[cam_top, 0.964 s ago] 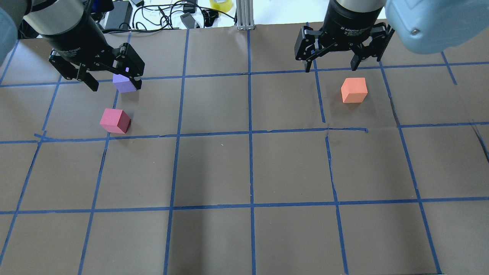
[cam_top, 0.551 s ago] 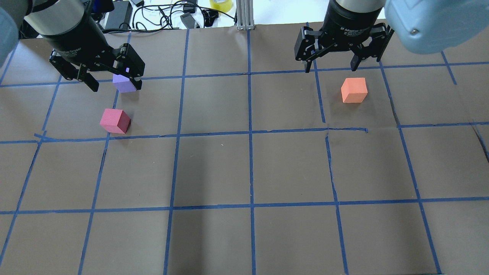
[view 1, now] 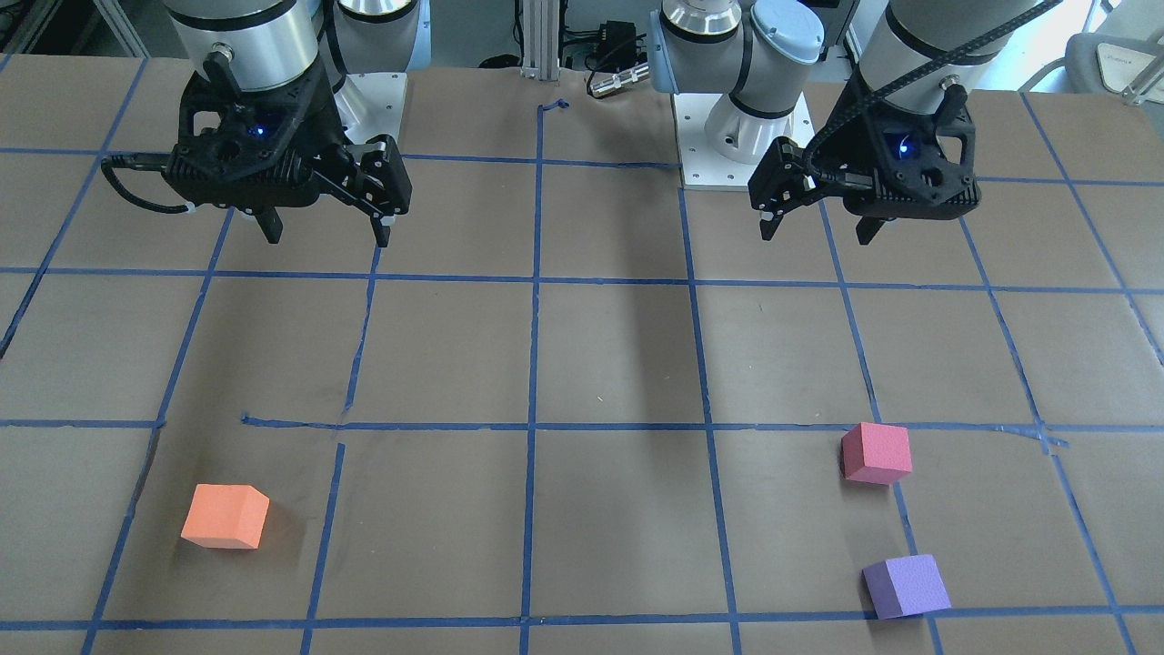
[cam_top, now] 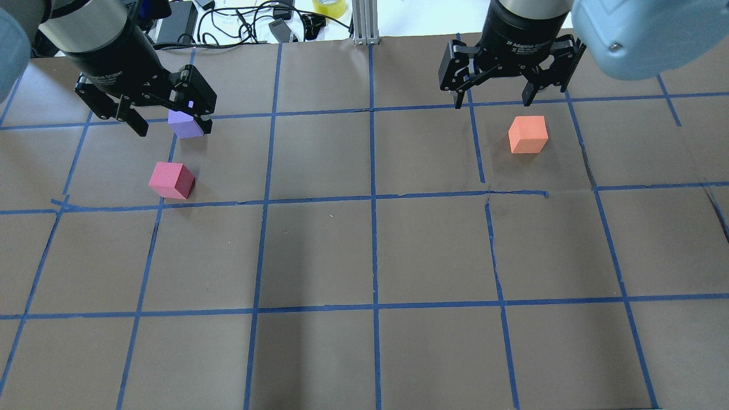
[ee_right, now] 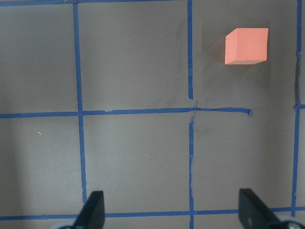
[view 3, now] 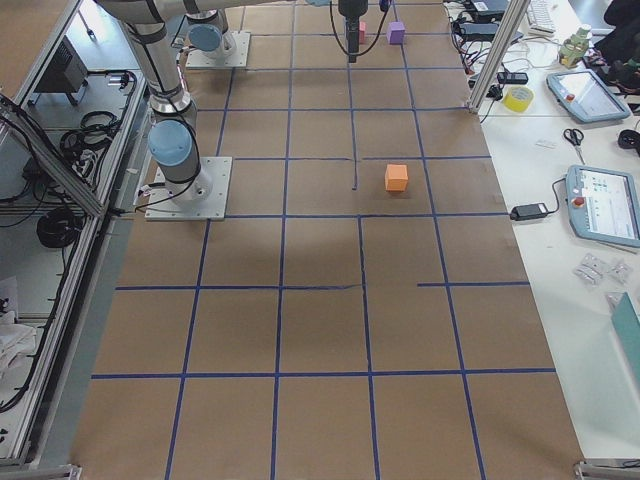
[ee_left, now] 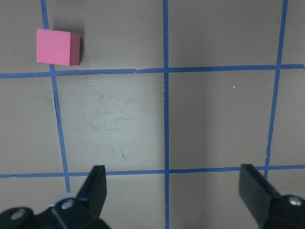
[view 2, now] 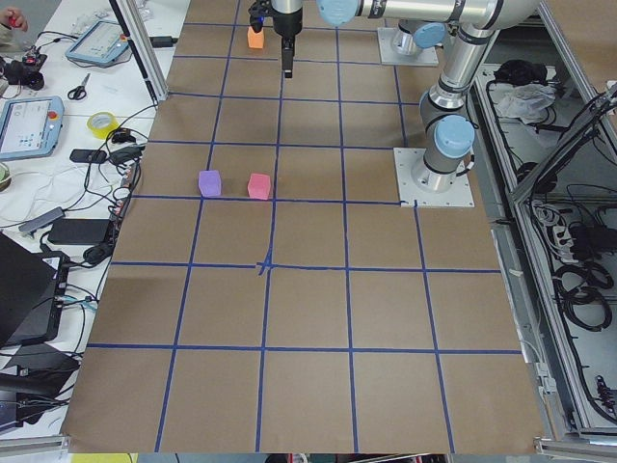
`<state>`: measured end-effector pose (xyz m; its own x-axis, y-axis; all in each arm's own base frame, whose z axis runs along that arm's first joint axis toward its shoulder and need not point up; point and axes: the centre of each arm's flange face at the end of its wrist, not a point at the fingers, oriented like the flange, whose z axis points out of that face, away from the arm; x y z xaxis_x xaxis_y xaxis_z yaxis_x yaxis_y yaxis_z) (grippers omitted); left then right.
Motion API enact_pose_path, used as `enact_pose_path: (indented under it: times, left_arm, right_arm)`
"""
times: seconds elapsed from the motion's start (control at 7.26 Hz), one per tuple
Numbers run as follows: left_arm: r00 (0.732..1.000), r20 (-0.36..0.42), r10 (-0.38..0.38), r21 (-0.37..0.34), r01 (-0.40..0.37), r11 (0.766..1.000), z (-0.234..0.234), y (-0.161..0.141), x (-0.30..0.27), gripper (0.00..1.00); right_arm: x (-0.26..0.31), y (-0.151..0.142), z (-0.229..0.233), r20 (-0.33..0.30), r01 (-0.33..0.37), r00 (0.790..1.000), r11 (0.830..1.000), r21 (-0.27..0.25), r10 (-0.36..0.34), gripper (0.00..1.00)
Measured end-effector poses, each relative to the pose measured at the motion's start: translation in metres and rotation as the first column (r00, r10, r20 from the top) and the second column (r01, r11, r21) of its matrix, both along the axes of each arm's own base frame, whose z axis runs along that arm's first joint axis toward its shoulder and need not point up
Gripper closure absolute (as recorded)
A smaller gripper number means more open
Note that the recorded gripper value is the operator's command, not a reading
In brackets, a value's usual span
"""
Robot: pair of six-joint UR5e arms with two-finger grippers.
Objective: Arrange blocks in a line
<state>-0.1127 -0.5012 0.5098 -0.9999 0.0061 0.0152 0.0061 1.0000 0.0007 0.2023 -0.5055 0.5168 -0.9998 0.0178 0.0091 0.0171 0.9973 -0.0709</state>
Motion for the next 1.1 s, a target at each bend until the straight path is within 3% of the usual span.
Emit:
enact_pose_path:
  times: [1.1]
  left_arm:
    - [1.0,0.001,0.003,-0.002,-0.003,1.0,-0.0013,-0.0017,0.0003,0.0]
  right_arm:
    - [-0.0013,-0.0011,0.001,-0.013,-0.002,1.0,1.0,-0.003,0.002,0.0]
